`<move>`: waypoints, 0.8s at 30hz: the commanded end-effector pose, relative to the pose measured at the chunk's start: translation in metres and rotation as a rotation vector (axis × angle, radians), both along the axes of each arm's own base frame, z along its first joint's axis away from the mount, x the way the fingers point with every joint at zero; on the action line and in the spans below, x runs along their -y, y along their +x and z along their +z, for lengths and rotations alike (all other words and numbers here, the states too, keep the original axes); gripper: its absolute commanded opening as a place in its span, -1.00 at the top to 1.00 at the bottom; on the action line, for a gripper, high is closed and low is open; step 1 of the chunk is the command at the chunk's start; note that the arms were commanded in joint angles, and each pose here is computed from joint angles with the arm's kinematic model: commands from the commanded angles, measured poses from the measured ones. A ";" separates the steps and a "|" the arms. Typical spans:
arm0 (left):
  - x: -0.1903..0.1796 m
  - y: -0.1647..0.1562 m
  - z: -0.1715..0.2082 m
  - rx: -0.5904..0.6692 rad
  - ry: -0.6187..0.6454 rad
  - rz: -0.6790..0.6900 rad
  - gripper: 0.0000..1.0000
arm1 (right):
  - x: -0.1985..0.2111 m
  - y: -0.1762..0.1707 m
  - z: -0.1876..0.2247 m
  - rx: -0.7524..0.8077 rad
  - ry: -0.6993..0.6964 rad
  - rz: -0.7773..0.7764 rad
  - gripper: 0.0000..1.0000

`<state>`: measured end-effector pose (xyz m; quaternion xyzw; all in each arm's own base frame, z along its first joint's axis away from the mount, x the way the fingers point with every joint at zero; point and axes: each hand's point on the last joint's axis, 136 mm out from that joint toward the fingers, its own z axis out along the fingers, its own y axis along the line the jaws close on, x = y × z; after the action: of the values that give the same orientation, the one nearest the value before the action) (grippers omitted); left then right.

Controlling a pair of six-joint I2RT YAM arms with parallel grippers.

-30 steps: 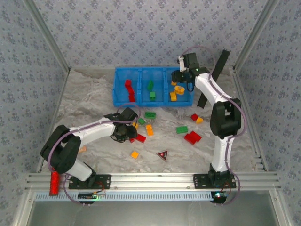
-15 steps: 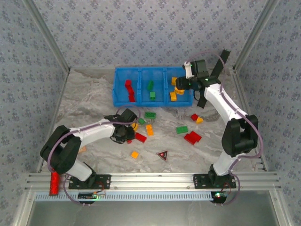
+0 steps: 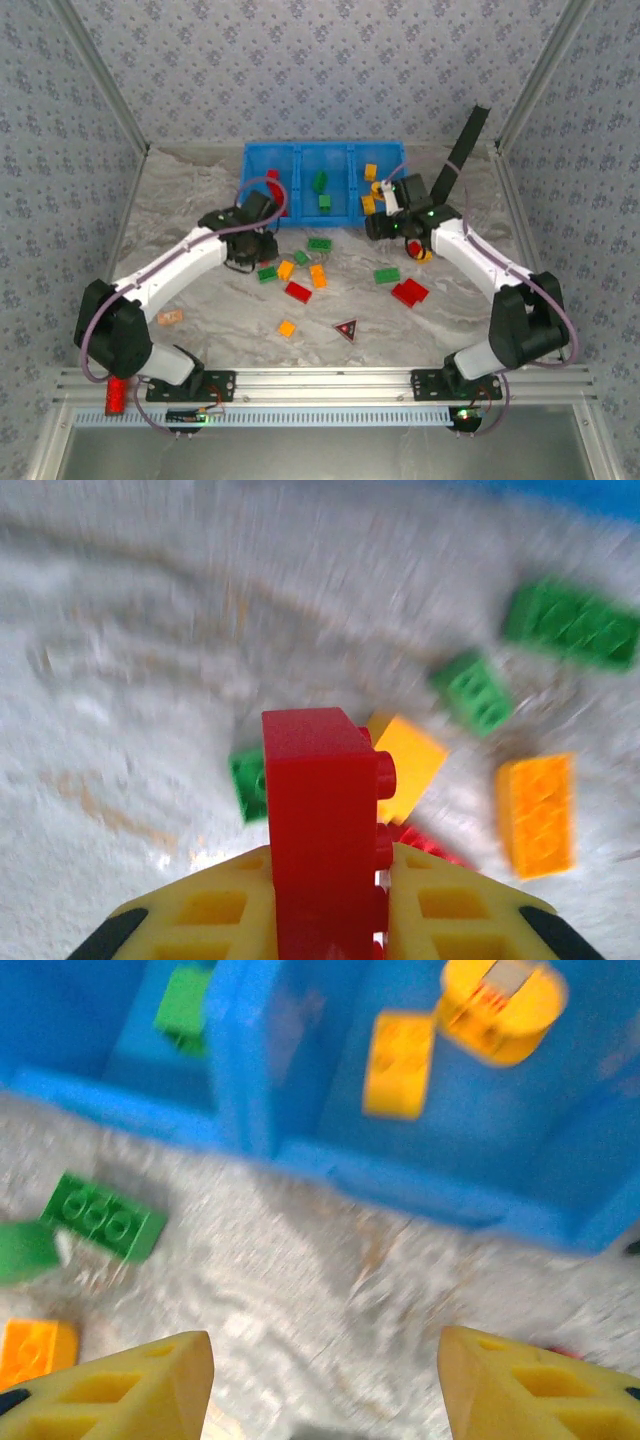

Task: Sort the legos into containers by color
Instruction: Pick up the lego from the center of the table, then place the lego in the container.

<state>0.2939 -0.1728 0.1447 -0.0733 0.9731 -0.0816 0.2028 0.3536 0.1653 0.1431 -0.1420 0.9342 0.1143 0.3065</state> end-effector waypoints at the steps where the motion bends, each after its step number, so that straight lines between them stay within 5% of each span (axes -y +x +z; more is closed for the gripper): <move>1: -0.003 0.038 0.022 0.067 0.060 -0.068 0.50 | -0.011 -0.024 -0.004 -0.008 -0.001 -0.036 -0.27; 10: 0.014 0.137 0.038 0.167 0.031 -0.092 0.51 | -0.054 -0.088 -0.008 0.002 0.006 0.047 -0.37; 24: 0.013 0.222 -0.036 0.026 -0.061 -0.045 0.50 | -0.088 -0.107 -0.030 -0.009 -0.013 0.121 -0.42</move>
<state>0.5151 -0.1778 0.1066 -0.0655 0.9672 -0.0940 0.2268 0.2456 0.2492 0.1227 -0.1973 0.9254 0.1338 0.2948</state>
